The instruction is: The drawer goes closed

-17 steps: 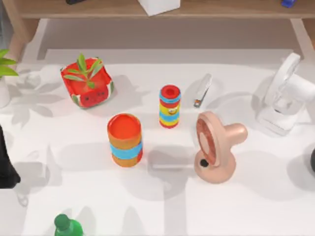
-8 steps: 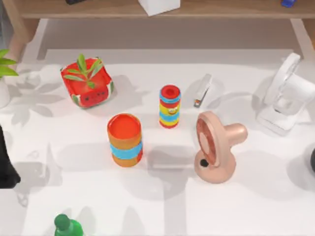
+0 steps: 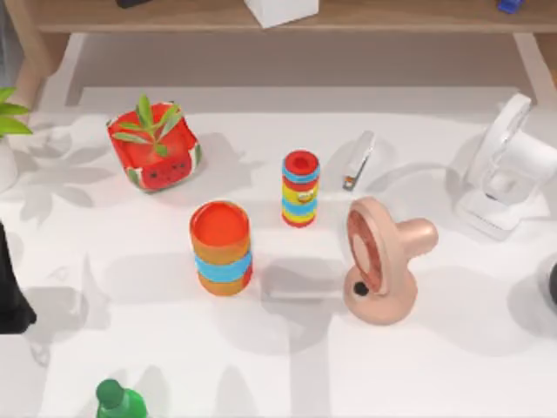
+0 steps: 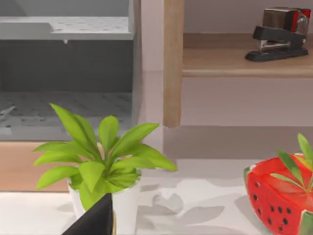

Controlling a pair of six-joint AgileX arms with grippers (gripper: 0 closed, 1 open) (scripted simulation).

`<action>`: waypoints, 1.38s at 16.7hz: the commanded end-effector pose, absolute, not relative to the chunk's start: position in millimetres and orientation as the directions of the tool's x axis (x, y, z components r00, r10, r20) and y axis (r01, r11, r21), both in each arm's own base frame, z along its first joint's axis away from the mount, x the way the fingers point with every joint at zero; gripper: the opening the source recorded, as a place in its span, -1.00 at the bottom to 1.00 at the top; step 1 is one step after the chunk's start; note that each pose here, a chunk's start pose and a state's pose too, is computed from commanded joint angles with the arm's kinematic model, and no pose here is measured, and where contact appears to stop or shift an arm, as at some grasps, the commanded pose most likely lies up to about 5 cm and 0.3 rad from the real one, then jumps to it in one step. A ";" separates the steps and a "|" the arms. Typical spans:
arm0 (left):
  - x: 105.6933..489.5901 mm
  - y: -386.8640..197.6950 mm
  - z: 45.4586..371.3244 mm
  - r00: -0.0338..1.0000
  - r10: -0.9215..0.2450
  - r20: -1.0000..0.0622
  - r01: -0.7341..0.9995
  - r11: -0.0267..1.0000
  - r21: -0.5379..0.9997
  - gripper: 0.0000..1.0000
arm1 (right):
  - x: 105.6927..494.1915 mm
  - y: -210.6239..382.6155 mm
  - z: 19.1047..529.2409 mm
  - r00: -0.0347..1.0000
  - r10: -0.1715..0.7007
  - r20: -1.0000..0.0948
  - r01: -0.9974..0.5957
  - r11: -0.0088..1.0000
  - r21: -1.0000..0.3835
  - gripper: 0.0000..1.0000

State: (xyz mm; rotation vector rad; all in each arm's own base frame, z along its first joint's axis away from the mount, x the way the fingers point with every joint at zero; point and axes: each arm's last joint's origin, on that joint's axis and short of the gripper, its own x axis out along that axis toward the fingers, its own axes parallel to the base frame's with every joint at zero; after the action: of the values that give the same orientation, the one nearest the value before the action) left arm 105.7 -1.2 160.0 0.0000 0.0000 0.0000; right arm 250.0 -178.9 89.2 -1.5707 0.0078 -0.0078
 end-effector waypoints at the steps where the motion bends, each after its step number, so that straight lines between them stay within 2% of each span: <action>1: 105.7 -1.2 160.0 1.000 0.000 0.000 0.000 1.000 0.000 1.00 | 250.0 -178.9 89.2 1.000 -0.010 0.000 0.000 0.000 -1.000 -0.96; 11: 105.7 -1.2 160.0 1.000 0.000 0.000 0.000 1.000 0.000 1.00 | 250.5 -179.2 88.0 1.000 -0.012 -0.005 -0.005 0.005 -1.000 -1.00; 18: 105.7 -1.2 160.0 1.000 0.000 0.000 0.000 1.000 0.000 1.00 | 307.5 -180.8 88.3 1.000 -0.011 -0.002 -0.002 0.001 -1.000 -1.00; 23: 105.7 -1.2 160.0 1.000 0.000 0.000 0.000 1.000 0.000 1.00 | 311.0 -180.8 88.2 1.000 -0.016 -0.006 -0.006 0.008 -1.000 -1.00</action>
State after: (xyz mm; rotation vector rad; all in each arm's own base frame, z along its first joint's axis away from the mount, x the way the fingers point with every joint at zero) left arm 105.7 -1.2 160.0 0.0000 0.0000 0.0000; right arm 311.0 -180.8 88.2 -1.5627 0.0171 -0.0077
